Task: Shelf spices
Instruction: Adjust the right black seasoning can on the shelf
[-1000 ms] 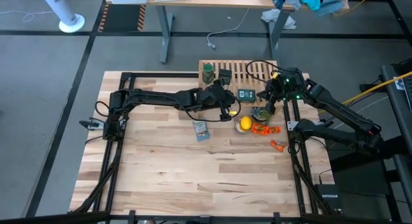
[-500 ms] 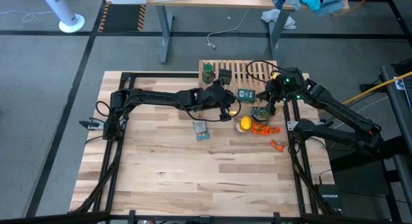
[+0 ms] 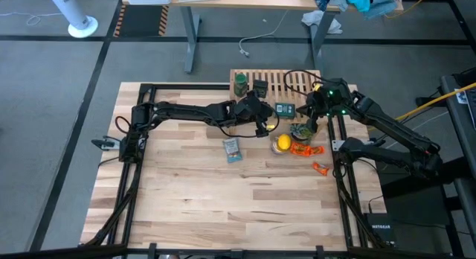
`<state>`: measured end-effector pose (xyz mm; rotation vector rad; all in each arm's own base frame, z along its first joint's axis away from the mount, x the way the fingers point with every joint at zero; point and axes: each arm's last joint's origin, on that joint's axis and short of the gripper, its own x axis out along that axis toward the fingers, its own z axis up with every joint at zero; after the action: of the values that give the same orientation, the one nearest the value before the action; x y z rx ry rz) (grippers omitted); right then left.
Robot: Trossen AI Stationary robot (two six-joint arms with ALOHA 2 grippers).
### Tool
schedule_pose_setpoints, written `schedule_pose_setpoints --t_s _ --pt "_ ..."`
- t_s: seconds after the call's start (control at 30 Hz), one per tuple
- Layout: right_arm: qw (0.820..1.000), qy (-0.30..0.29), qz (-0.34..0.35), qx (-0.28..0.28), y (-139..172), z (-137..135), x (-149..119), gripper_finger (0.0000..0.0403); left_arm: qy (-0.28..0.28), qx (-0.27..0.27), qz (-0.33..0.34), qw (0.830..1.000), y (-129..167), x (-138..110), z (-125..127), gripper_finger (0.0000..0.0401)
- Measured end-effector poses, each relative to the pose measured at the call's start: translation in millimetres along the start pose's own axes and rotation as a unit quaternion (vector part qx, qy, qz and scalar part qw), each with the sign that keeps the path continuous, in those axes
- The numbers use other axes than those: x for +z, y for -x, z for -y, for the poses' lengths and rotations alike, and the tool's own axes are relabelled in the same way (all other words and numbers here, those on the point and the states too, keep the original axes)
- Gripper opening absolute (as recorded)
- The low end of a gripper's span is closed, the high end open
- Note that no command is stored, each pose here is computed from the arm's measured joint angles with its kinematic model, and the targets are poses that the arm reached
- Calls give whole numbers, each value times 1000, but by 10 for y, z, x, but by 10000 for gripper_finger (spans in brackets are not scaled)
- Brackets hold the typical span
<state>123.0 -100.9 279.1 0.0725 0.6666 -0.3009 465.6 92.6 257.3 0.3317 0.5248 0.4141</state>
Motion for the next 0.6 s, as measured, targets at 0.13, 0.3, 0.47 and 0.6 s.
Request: schedule_pose_setpoints --t_s 0.13,0.3,0.47,0.6 --pt "1000 -5 -11 11 -67 19 -2 2 1 1 3 1000 -1 5 -4 0" --pt "999 -12 -24 35 -193 32 7 2 1 3 1 1000 -2 1 -7 0" --pt "999 15 -16 28 -278 -50 79 2 -5 13 -7 1000 -6 -15 -27 0" --pt "999 40 -17 13 -299 -140 110 2 -6 15 -8 1000 -7 -18 -33 0"
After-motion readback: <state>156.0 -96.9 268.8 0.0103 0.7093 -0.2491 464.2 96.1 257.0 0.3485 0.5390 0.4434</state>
